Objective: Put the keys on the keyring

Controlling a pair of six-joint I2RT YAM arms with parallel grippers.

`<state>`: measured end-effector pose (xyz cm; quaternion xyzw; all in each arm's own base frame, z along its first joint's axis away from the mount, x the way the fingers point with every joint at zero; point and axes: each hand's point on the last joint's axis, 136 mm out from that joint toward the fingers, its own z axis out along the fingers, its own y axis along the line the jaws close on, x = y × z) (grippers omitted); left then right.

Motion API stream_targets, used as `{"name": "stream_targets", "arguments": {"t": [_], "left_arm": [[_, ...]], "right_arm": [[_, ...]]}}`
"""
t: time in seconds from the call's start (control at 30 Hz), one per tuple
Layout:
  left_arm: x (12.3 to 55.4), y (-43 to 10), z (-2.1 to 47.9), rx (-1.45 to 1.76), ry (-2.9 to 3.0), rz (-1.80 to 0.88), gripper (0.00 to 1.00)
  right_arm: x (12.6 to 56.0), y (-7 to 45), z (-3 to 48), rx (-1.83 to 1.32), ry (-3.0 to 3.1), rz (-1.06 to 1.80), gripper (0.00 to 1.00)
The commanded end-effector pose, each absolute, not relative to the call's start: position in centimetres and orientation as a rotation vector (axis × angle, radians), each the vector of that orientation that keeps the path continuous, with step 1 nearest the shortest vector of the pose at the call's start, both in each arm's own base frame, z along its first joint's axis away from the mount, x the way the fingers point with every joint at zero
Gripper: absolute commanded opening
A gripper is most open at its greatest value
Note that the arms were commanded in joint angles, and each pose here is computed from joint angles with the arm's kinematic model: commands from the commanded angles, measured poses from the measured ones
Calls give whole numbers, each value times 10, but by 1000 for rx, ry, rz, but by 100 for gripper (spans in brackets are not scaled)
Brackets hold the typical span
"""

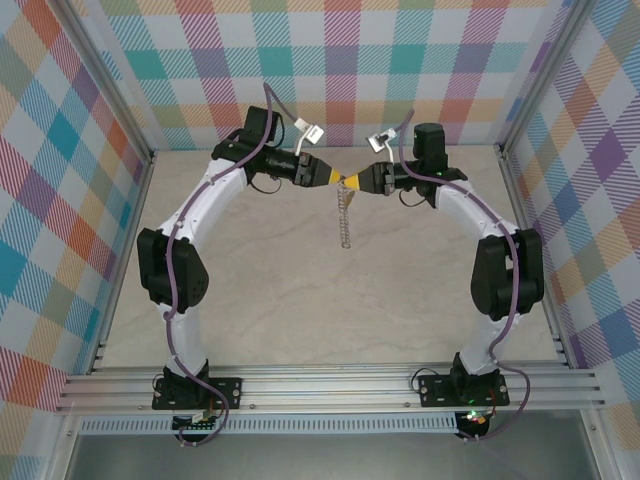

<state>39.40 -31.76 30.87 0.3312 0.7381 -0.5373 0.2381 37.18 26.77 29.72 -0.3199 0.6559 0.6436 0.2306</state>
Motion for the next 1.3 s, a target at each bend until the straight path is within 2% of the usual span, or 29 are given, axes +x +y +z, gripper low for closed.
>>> {"name": "stream_targets", "arguments": {"t": [0.0,0.97,1.03,1.17,1.27], "left_arm": [[386,-323,320,956,1975,-1513,38],[370,-328,319,1029,1932,-1620,35],[369,-329,320,1036,1926,-1625,34],[366,-330,324,1048,1913,-1630,25],[363,-331,324,1060,1911,-1636,24]], "right_arm": [[359,269,312,-963,1723,1780,0],[358,269,322,-964,1693,1758,0],[358,269,322,-962,1693,1755,0],[357,268,324,-961,1693,1754,0],[356,268,324,-959,1693,1752,0]]}}
